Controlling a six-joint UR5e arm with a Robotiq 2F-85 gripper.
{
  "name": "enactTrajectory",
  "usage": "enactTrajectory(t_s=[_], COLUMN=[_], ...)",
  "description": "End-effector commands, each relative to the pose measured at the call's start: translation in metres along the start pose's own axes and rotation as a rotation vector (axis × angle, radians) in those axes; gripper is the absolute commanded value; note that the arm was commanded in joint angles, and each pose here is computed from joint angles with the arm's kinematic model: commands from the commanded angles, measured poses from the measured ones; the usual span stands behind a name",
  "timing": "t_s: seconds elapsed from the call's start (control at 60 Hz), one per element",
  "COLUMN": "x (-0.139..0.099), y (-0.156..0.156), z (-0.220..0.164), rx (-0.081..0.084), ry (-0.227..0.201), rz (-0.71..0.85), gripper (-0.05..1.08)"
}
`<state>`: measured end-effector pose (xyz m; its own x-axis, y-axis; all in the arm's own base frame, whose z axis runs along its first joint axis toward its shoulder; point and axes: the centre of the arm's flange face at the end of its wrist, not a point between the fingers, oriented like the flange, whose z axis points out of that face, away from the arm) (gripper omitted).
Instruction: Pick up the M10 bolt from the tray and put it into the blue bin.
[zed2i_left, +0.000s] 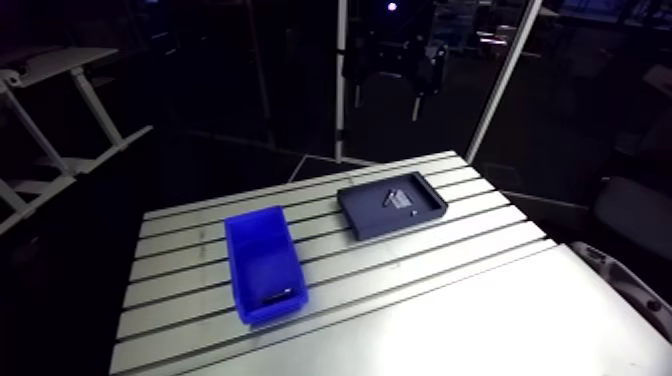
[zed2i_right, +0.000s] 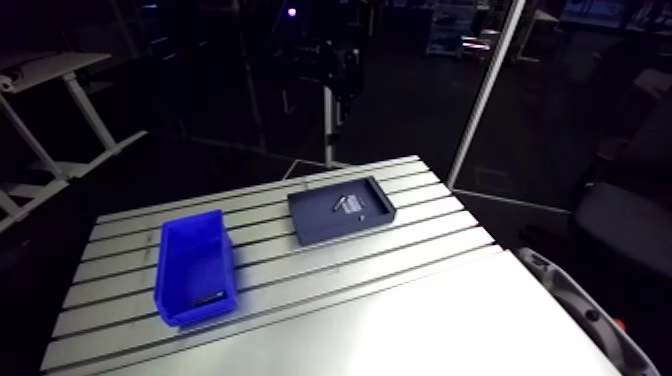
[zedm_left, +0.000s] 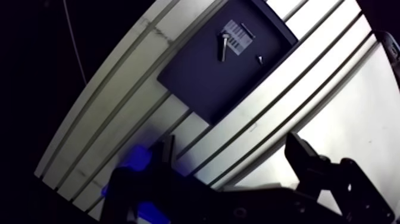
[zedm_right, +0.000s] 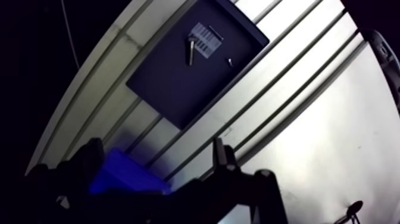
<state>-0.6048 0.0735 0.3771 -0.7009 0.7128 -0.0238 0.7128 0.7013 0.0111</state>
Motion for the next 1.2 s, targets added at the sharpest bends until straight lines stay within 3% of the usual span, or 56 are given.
enactTrajectory(t_s=[0.017,0.217,0.5,0.617,0.75,0.883,1.067,1.2], x=[0.011,0.016,0.022,0.023,0.027,0.030,0.036,0.039], y=[0.004,0.009,0.010,0.009,0.012,0.014,0.019,0.020], z=[0.031,0.047,0.079,0.087,0.099,0.115,0.124,0.131], rx=[-0.005,-0.002,-0.021,-0.020,-0.026,-0.053,-0.047,-0.048], ry=[-0.009,0.000,-0.015,-0.009,-0.015,-0.007,0.027,0.021], rz=[0.015,0.026,0.028,0.026,0.032,0.030,0.029,0.031], gripper=[0.01,0.01,0.01,0.02,0.07,0.16,0.33,0.38])
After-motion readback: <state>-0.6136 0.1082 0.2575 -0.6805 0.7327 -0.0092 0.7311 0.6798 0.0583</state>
